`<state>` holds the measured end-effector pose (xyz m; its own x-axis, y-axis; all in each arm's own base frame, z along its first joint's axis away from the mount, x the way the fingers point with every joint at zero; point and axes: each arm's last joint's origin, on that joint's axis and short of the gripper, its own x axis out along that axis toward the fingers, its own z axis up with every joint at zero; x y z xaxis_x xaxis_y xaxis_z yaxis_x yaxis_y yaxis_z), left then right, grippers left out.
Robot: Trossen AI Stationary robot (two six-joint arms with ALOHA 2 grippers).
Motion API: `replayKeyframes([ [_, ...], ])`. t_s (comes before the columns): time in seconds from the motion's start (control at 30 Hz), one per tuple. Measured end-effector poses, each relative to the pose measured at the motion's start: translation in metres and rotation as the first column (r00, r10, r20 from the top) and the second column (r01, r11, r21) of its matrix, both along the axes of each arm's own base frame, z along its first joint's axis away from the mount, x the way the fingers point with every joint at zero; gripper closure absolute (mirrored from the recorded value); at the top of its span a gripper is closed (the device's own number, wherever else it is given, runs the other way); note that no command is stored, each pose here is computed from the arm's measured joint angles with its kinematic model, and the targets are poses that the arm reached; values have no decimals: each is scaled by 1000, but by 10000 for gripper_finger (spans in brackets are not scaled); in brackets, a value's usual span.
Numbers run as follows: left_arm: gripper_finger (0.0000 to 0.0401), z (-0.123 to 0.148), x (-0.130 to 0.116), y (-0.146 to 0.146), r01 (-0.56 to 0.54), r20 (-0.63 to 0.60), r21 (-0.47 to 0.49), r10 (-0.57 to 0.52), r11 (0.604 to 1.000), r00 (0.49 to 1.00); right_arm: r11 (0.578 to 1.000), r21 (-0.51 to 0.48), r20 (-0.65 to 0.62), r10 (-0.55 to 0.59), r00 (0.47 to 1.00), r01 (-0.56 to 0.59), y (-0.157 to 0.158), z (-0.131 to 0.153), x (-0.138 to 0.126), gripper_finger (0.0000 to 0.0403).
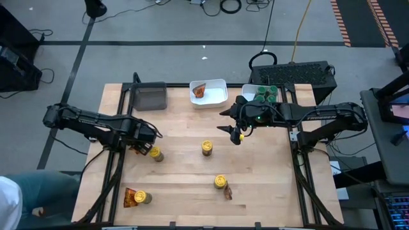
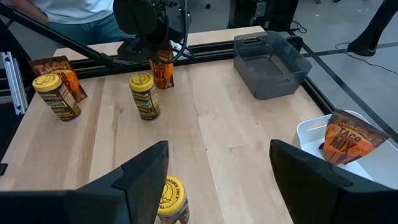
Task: Sort spices by type
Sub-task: Put the top left orange seasoning bag into the left white bin
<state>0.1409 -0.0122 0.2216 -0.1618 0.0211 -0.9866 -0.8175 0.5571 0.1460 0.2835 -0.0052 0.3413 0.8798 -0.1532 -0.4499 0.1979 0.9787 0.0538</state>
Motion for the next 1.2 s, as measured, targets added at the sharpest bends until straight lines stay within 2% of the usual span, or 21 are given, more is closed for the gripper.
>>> replayKeyframes([
  [0.17, 292, 0, 0, 0, 7, 0, -5, -7, 1000, 1000, 1000, 0, -1, 0, 1000, 0, 0, 0, 0, 140],
  [0.4, 391, 0, 0, 0, 56, -1, -23, -56, 998, 998, 1000, 0, -6, 0, 1000, 0, 0, 0, 0, 140],
  [0.6, 397, 3, 1, -1, 90, 11, -48, -90, 995, 996, 1000, 0, -6, 0, 1000, 0, 0, -1, 0, 140],
  [0.8, 398, 32, 14, 4, 132, 130, -41, -126, 990, 984, 1000, -3, -7, 0, 1000, 0, 0, -1, 0, 140],
  [1.0, 399, 68, 24, 19, 148, 251, 51, -157, 988, 955, 1000, -10, -8, -5, 1000, 4, -2, 0, 0, 140],
  [1.2, 400, 96, 27, 44, 152, 313, 148, -192, 977, 930, 1000, -10, -8, -17, 1000, 17, -6, 0, -1, 140],
])
